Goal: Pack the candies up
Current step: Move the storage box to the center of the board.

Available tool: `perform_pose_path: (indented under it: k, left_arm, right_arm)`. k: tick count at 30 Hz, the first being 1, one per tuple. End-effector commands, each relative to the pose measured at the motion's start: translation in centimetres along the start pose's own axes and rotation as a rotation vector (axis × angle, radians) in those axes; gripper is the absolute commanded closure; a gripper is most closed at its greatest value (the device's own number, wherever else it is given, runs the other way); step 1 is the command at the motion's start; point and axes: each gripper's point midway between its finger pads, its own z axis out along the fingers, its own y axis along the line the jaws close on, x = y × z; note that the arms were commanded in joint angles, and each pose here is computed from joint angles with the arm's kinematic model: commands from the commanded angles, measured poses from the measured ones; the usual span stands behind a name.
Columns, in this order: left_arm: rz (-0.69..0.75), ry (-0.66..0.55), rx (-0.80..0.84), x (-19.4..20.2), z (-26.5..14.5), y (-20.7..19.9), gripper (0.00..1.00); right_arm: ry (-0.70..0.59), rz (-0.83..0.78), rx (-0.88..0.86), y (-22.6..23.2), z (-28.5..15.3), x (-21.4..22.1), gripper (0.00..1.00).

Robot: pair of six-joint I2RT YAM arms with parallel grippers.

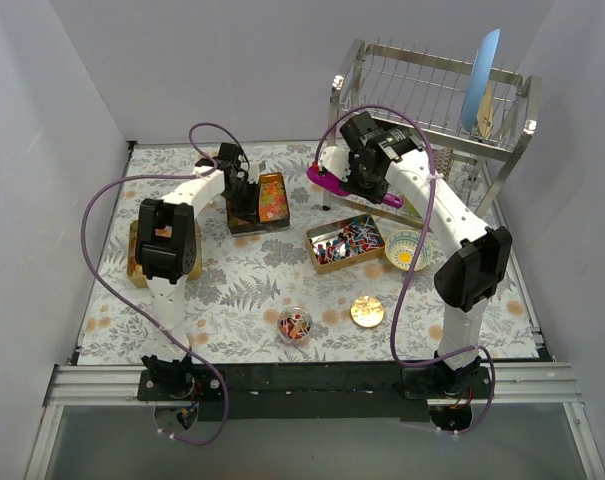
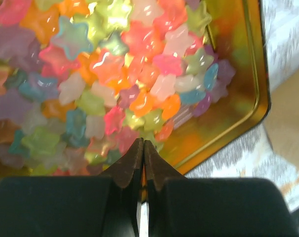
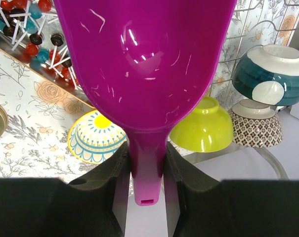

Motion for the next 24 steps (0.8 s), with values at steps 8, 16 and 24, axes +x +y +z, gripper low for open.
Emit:
perform_pose_path:
  k: [8,16,24]
  left_arm:
    - [0.084,0.041,0.122,7.5,-5.7,-6.6,1.00]
    - [0.088,0.124,0.133,14.4,-7.5,-7.9,1.00]
    - [0.103,0.048,0.161,17.2,-10.8,-9.1,1.00]
  right_arm:
    - [-0.021,0.014,-0.018,0.3,-0.8,0.0,0.99]
    - [-0.026,0.001,-0.036,1.0,-1.0,0.0,0.99]
    - [-0.001,-0.017,-0.048,1.9,-1.1,0.7,0.99]
